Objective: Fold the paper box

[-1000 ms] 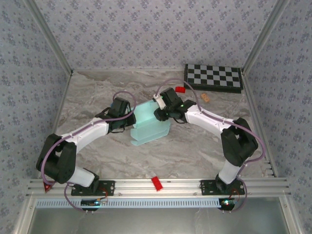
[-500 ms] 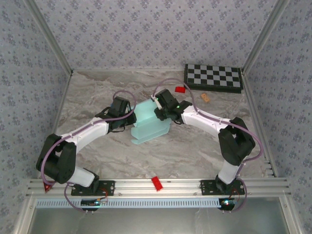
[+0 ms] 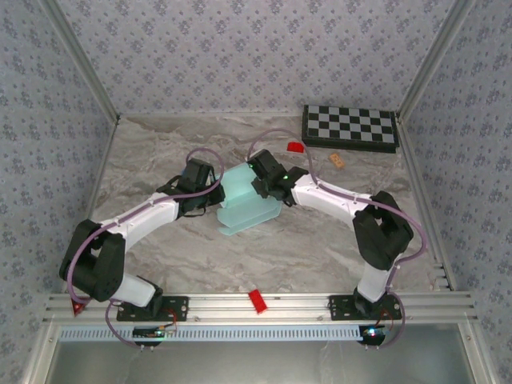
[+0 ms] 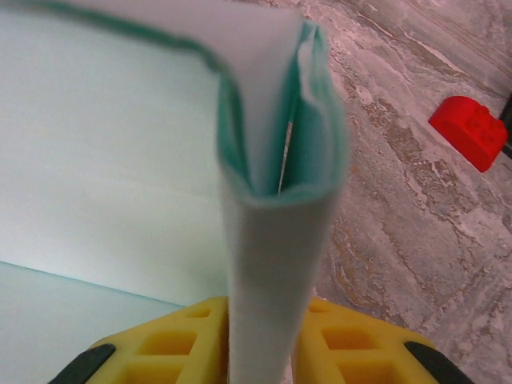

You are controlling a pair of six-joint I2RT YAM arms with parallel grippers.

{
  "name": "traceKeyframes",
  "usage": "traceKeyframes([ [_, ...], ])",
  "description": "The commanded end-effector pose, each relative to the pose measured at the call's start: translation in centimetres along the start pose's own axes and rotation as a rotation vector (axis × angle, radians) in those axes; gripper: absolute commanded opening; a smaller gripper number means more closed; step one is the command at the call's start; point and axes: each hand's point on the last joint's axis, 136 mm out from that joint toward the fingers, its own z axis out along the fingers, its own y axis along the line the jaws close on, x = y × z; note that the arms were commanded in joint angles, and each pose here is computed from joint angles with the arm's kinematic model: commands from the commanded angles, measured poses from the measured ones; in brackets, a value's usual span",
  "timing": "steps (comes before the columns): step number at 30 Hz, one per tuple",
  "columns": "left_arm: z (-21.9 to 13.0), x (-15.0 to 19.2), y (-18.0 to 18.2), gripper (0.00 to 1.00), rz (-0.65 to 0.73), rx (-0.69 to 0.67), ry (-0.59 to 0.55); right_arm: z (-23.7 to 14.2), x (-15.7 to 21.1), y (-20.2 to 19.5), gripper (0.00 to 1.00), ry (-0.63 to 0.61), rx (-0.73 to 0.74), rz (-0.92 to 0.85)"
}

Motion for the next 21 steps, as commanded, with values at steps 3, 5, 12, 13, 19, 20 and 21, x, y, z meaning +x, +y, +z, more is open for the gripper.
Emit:
traceKeyframes([
  [3, -1.2, -1.3, -1.3, 0.00, -0.003, 0.042, -0.037, 0.2, 0.9, -2.6, 0.26, 0.060, 0.184, -0.029],
  [5, -1.2, -1.3, -1.2, 0.00, -0.005, 0.039, -0.035, 0.1, 1.0, -2.7, 0.26, 0.069, 0.220, -0.047],
  [12, -1.1, -1.2, -1.0, 0.00, -0.008, 0.028, -0.034, 0.1, 1.3, -3.4, 0.24, 0.089, 0.301, -0.058],
  [13, -1.1, -1.1, -0.9, 0.00, -0.009, 0.026, -0.033, 0.1, 1.3, -3.5, 0.24, 0.093, 0.313, -0.059],
  [19, -1.1, -1.1, -0.7, 0.00, -0.013, 0.015, -0.033, 0.1, 1.5, -4.1, 0.23, 0.114, 0.371, -0.062],
  [20, -1.2, -1.2, -0.7, 0.00, -0.014, 0.014, -0.034, 0.2, 1.5, -4.2, 0.22, 0.119, 0.382, -0.064],
  [21, -1.2, -1.1, -0.6, 0.00, -0.015, 0.010, -0.034, 0.2, 1.6, -4.3, 0.21, 0.123, 0.392, -0.064],
])
